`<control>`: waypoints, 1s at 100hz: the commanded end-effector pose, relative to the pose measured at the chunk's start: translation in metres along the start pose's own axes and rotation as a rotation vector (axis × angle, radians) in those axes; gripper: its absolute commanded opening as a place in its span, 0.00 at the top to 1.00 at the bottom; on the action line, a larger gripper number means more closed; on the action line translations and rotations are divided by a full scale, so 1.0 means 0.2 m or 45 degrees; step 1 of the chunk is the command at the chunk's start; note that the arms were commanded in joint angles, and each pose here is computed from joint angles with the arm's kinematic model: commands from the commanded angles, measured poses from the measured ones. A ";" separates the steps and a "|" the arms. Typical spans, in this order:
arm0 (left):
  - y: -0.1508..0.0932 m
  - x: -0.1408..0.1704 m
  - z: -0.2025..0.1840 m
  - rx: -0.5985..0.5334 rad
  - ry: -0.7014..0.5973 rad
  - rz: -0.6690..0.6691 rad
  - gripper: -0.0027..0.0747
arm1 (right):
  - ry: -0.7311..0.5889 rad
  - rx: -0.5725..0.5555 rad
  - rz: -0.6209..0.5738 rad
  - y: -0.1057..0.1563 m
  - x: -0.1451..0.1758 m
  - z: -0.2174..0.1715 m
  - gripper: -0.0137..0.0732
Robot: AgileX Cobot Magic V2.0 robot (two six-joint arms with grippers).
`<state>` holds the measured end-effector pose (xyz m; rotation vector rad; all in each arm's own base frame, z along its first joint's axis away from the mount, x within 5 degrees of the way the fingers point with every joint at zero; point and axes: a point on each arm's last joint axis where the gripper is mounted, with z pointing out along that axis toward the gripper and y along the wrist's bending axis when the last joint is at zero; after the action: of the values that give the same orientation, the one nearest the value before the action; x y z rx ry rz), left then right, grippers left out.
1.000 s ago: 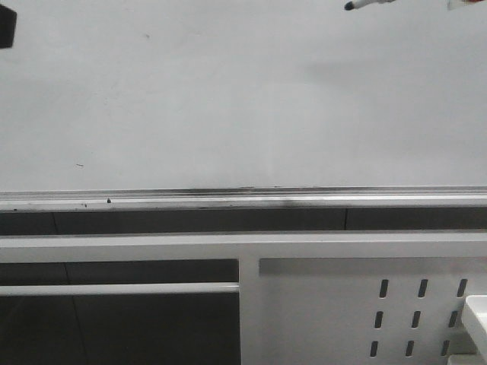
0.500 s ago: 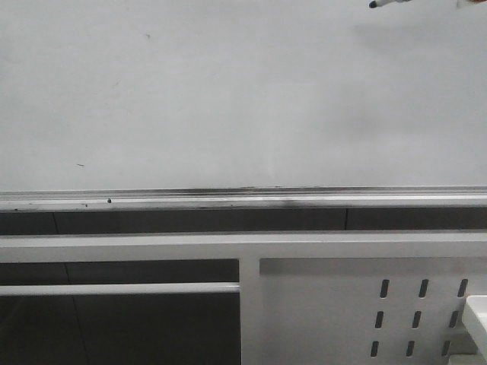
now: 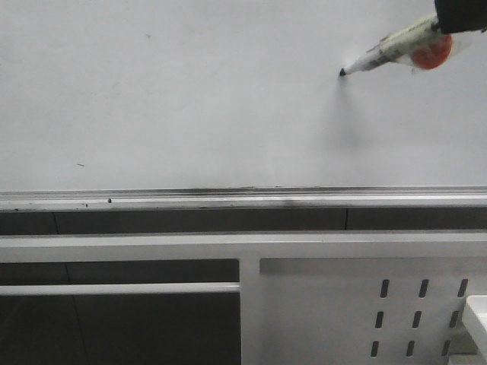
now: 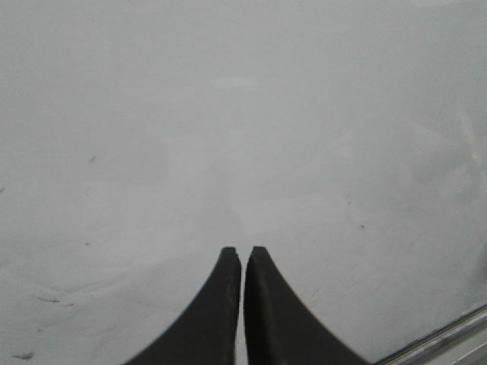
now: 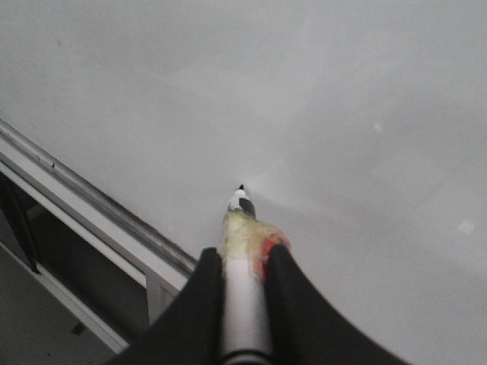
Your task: Write number 1 on whiteboard
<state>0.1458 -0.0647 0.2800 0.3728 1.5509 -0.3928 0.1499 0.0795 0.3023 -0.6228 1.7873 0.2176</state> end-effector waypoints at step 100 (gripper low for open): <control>-0.16 -0.10 -0.02 0.394 -0.247 0.383 0.90 | 0.084 -0.225 0.000 0.12 -0.14 0.04 0.92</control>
<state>0.1389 -0.0763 0.2838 0.5987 1.4304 -0.3603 0.1537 0.1064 0.2928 -0.7369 1.9277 0.3312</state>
